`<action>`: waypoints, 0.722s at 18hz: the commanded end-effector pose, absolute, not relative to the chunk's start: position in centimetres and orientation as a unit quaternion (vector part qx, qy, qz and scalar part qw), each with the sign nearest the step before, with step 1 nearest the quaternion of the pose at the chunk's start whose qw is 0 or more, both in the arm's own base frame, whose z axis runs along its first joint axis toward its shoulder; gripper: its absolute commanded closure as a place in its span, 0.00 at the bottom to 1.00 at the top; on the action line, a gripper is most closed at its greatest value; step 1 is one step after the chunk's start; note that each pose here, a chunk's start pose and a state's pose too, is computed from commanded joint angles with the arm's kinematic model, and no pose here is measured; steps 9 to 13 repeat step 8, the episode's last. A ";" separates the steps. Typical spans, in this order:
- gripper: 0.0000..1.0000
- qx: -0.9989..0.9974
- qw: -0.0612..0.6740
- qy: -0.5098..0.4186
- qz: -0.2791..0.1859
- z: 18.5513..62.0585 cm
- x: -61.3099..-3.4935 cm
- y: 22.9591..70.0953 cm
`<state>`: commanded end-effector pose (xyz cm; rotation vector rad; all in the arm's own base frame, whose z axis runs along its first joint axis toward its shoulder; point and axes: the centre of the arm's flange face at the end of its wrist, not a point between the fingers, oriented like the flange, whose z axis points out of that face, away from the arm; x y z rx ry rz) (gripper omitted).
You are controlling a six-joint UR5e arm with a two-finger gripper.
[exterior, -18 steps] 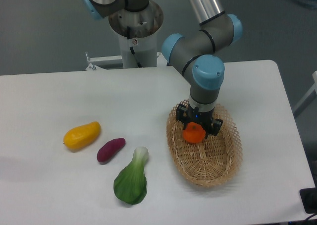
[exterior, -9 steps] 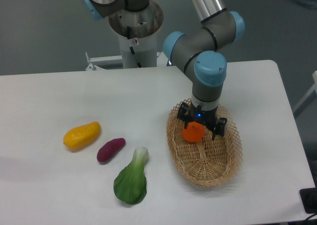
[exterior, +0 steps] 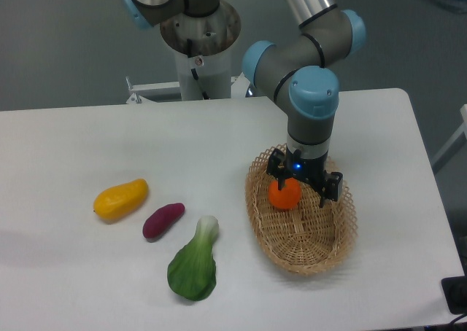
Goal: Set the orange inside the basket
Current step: 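Raise the open gripper up away from the orange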
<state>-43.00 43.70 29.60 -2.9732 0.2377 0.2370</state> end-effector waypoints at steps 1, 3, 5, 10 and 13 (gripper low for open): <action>0.00 -0.990 0.076 0.080 0.083 30.0 -43.1 43.8; 0.00 -0.990 0.076 0.081 0.084 30.1 -43.2 43.8; 0.00 -0.990 0.077 0.082 0.085 30.1 -43.1 43.9; 0.00 -0.990 0.079 0.082 0.088 30.5 -43.2 44.1; 0.00 -0.990 0.079 0.082 0.088 30.5 -43.2 44.1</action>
